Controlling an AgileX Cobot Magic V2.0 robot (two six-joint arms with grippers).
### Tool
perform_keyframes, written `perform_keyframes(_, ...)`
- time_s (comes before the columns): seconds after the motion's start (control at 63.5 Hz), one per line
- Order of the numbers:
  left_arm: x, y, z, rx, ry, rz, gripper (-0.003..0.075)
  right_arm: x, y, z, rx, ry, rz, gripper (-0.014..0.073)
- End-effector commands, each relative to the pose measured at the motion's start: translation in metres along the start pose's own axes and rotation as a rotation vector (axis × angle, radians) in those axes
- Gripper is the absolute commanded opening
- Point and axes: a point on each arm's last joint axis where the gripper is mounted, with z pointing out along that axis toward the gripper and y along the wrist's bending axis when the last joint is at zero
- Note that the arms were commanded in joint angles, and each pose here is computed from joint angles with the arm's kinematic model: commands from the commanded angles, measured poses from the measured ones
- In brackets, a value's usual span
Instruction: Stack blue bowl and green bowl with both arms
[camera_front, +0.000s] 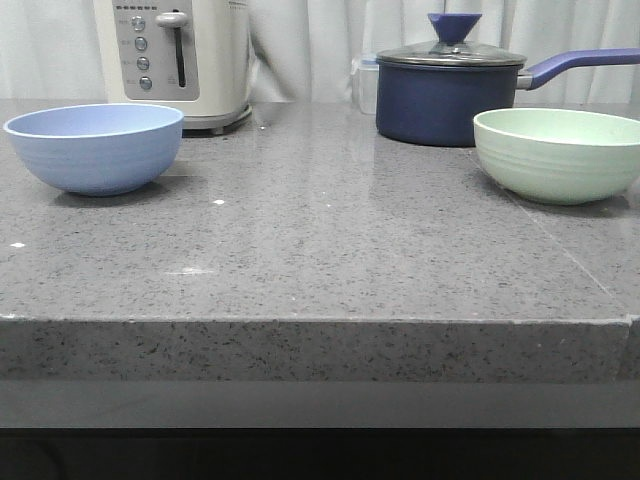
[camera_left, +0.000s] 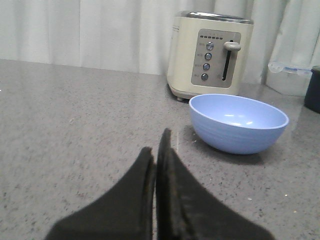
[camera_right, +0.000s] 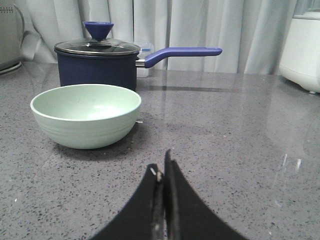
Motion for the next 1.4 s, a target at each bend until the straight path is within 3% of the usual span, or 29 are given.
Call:
perform_keyframes(0.0,-0.007,-0.001,-0.002,0.009,-0.094,-0.004,-0.0020,-0.014,-0.001,-0.003,0.008,-0.118,0.003,-0.0064)
perform_keyframes(0.819,-0.010,-0.001,-0.002,0.011,-0.123,-0.006,-0.0020,-0.016,-0.001,-0.003,0.009,-0.139,0.004,-0.0064)
perform_keyframes(0.929,-0.028,-0.002,-0.005,0.018,-0.183,-0.042,-0.0020,-0.027,0.000,-0.005,0.006,-0.155,0.005,-0.0064)
perform_keyframes(1.166,-0.102,-0.009,-0.027,0.035,-0.292,-0.041,-0.0020,-0.089,0.003,-0.020,-0.017,-0.125,0.000,-0.0064)
perform_keyframes(1.386,-0.155,-0.014,-0.031,0.028,-0.183,0.000,-0.0020,-0.141,0.005,-0.018,-0.029,-0.053,-0.004,-0.0064)
